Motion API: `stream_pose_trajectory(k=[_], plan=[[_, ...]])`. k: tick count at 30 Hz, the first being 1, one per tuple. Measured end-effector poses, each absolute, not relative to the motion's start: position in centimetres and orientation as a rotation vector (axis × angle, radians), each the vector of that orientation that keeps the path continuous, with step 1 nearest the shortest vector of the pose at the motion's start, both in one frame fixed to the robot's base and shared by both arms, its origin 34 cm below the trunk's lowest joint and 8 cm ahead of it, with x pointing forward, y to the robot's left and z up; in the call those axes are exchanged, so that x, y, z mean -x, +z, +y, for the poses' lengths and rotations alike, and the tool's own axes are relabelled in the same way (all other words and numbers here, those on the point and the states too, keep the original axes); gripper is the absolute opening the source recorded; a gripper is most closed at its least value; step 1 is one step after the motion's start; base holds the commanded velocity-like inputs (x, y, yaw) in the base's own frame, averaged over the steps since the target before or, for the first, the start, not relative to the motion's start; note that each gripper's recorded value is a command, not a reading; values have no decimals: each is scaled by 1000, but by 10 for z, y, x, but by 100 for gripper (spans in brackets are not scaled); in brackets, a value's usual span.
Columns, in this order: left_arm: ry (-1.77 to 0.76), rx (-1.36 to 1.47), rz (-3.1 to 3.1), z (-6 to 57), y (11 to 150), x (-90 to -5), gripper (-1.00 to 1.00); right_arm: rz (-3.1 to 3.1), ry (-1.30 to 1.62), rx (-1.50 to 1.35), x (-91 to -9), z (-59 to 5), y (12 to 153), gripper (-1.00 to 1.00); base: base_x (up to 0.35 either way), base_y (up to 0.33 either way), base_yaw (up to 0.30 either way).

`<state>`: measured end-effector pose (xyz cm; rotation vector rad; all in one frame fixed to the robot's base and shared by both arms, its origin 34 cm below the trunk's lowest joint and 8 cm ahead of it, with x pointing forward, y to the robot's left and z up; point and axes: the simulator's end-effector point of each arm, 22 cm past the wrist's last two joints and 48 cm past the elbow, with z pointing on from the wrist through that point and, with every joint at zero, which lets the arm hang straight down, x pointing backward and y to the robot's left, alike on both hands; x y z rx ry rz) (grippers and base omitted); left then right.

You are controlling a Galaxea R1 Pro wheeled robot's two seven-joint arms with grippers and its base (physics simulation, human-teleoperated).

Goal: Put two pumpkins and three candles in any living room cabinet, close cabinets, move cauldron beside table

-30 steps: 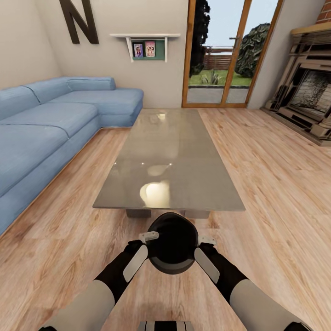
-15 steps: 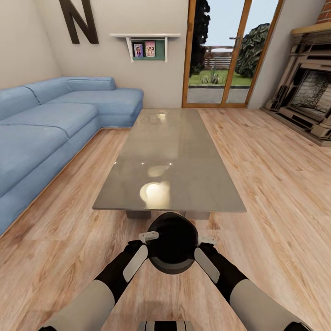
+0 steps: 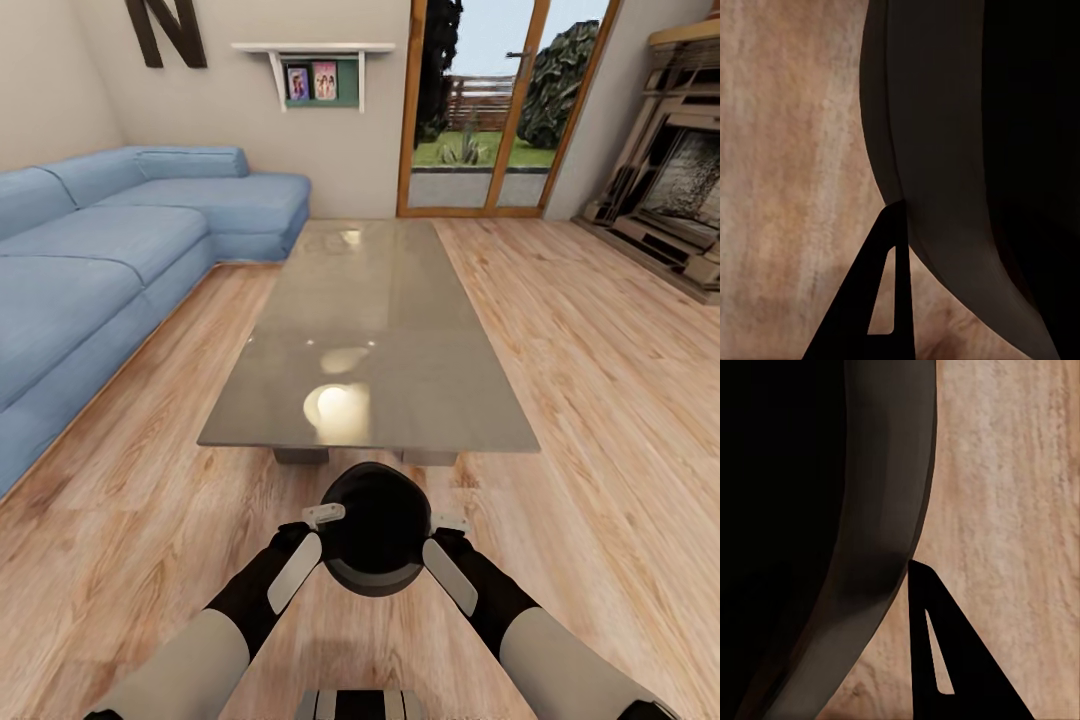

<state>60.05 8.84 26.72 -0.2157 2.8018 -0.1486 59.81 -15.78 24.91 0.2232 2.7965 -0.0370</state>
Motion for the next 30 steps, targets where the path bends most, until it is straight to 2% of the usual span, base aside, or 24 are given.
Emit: stream_pose_trajectory(k=[14, 15, 17, 18, 30], plan=[[-146, 217, 2809, 88, 263, -599, -100, 2804, -38, -224, -596, -158, 245, -100, 0, 0, 0], [-146, 217, 2810, 88, 263, -599, -100, 2804, -38, -224, -596, -158, 245, 100, 0, 0, 0], [-116, 191, 2810, 94, 262, -599, -100, 2809, -8, -254, -595, -153, 244, 100, 0, 0, 0], [-116, 193, 2815, 94, 261, -597, 100, 2809, -7, -254, -595, -153, 244, 100, 0, 0, 0], [-143, 211, 2803, 89, 264, -600, 100, 2809, -8, -255, -594, -154, 244, 100, 0, 0, 0]])
